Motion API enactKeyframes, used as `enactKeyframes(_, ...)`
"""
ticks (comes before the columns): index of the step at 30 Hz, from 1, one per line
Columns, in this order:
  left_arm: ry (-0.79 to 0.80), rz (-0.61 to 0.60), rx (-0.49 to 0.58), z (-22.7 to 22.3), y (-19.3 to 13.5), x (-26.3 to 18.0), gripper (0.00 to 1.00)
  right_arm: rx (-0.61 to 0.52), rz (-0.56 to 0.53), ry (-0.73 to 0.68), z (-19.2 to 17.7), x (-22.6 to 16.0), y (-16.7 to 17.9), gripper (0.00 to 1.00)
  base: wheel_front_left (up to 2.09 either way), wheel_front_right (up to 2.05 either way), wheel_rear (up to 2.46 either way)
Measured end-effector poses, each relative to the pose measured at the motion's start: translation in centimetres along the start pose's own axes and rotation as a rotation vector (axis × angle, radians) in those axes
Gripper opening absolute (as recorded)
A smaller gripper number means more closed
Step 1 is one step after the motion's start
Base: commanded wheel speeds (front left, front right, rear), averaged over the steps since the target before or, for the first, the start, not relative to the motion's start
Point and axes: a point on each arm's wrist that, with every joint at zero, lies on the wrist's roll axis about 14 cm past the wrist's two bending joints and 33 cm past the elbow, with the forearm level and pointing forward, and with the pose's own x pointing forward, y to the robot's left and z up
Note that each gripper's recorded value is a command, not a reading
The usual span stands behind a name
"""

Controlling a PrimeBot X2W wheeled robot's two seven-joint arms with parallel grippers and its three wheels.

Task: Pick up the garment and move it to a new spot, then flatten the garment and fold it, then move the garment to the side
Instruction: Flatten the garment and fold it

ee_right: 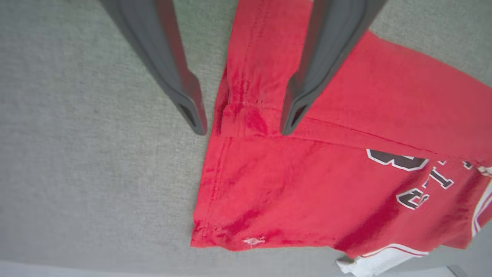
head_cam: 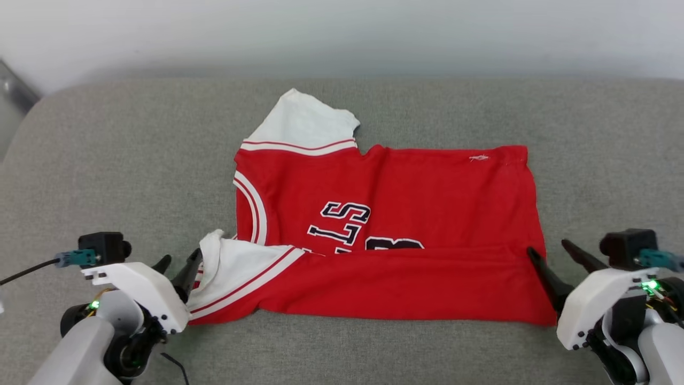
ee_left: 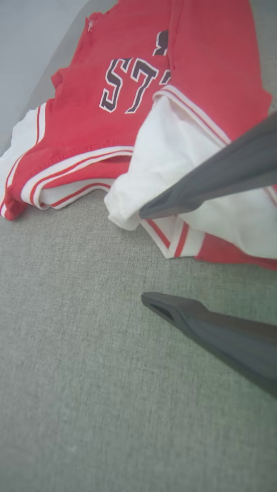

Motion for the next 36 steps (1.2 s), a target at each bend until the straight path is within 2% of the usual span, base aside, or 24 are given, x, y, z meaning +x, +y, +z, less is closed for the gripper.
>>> enactKeyframes(6, -0.059, -0.012, 0.033, 3.0, 0.0, -2.5, 1.00, -0.032, -0.050, -0.288, 4.9, -3.7, -0.2, 1.00, 0.00, 0.00, 0.00)
enactKeyframes(12, 0.007, -0.070, 0.133, 4.8, -1.5, -4.9, 1.00, -0.036, -0.089, -0.449, 6.9, -7.5, 0.7, 1.00, 0.00, 0.00, 0.00)
enactKeyframes(17, 0.213, -0.070, 0.208, 3.0, -1.4, -5.8, 1.00, -0.029, -0.108, -0.483, 7.1, -8.9, 1.2, 1.00, 0.00, 0.00, 0.00)
enactKeyframes(22, 0.424, -0.033, 0.201, -0.7, -0.5, -5.6, 1.00, -0.010, -0.122, -0.495, 7.4, -9.2, 1.4, 1.00, 0.00, 0.00, 0.00)
enactKeyframes(28, 0.548, -0.051, 0.120, -4.0, -0.9, -3.8, 1.00, 0.011, -0.162, -0.475, 6.9, -8.8, 0.2, 1.00, 0.00, 0.00, 0.00)
enactKeyframes(34, 0.602, -0.044, 0.061, -6.0, -0.6, -2.0, 1.00, 0.031, -0.199, -0.442, 6.1, -8.4, -1.0, 1.00, 0.00, 0.00, 0.00)
enactKeyframes(35, 0.613, -0.050, 0.051, -6.2, -0.6, -1.8, 0.66, 0.033, -0.205, -0.438, 6.0, -8.4, -1.2, 1.00, 0.00, 0.00, 0.00)
enactKeyframes(36, 0.618, -0.059, 0.039, -6.4, -0.8, -1.6, 0.40, 0.038, -0.211, -0.430, 5.9, -8.4, -1.4, 1.00, 0.00, 0.00, 0.00)
